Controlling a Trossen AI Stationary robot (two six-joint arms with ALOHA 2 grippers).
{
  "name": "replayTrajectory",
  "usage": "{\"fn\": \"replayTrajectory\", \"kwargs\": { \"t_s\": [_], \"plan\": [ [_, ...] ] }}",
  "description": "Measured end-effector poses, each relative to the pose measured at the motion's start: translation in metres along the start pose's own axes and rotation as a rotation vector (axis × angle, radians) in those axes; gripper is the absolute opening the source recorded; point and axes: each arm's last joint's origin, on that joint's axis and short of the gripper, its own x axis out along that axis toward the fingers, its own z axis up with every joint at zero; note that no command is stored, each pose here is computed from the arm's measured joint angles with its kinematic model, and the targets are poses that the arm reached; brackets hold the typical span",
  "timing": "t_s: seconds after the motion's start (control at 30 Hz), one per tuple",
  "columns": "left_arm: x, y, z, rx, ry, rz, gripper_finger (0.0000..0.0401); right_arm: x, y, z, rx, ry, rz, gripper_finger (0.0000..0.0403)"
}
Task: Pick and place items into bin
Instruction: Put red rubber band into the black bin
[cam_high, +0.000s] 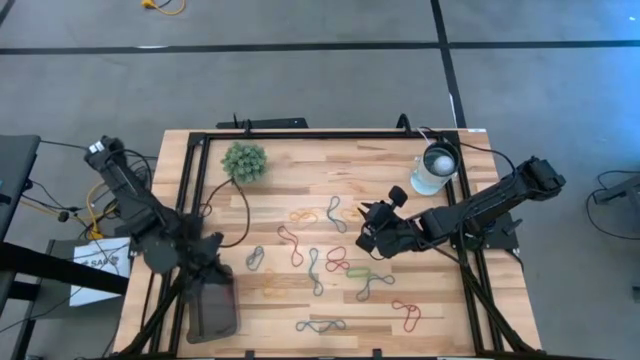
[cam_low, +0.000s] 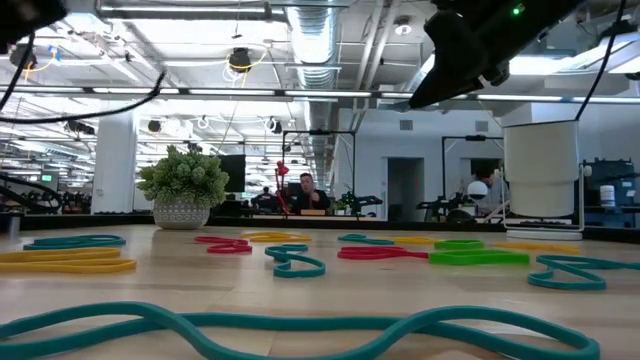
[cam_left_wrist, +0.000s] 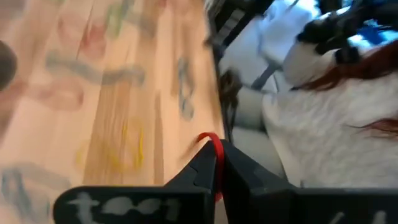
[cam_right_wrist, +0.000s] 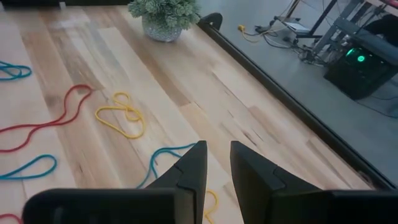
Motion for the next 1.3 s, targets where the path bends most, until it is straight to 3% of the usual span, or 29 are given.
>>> {"fn": "replayTrajectory", "kwargs": {
  "t_s": [0.33, 0.7, 0.9, 1.07, 1.3],
  "plan": [
    [-0.007, 0.005, -0.025, -0.335, 0.321, 0.044, 0.0000, 0.008, -0.006, 0.003, 0.031, 0.003, -0.030, 0.0066],
    [-0.016, 0.027, -0.049, -0.662, 0.662, 0.440, 0.0000, 0.017, -0.011, 0.004, 0.039, 0.020, -0.059, 0.0066],
    [-0.004, 0.021, -0.049, -0.585, 0.596, 0.403, 0.0000, 0.017, -0.011, 0.004, 0.039, 0.019, -0.058, 0.0066],
    [0.008, 0.023, -0.050, -0.551, 0.495, 0.472, 0.0000, 0.017, -0.011, 0.003, 0.039, 0.020, -0.059, 0.0066],
    [0.024, 0.025, -0.055, -0.322, 0.435, 0.544, 0.0000, 0.017, -0.011, 0.003, 0.050, 0.019, -0.059, 0.0066]
  ]
}}
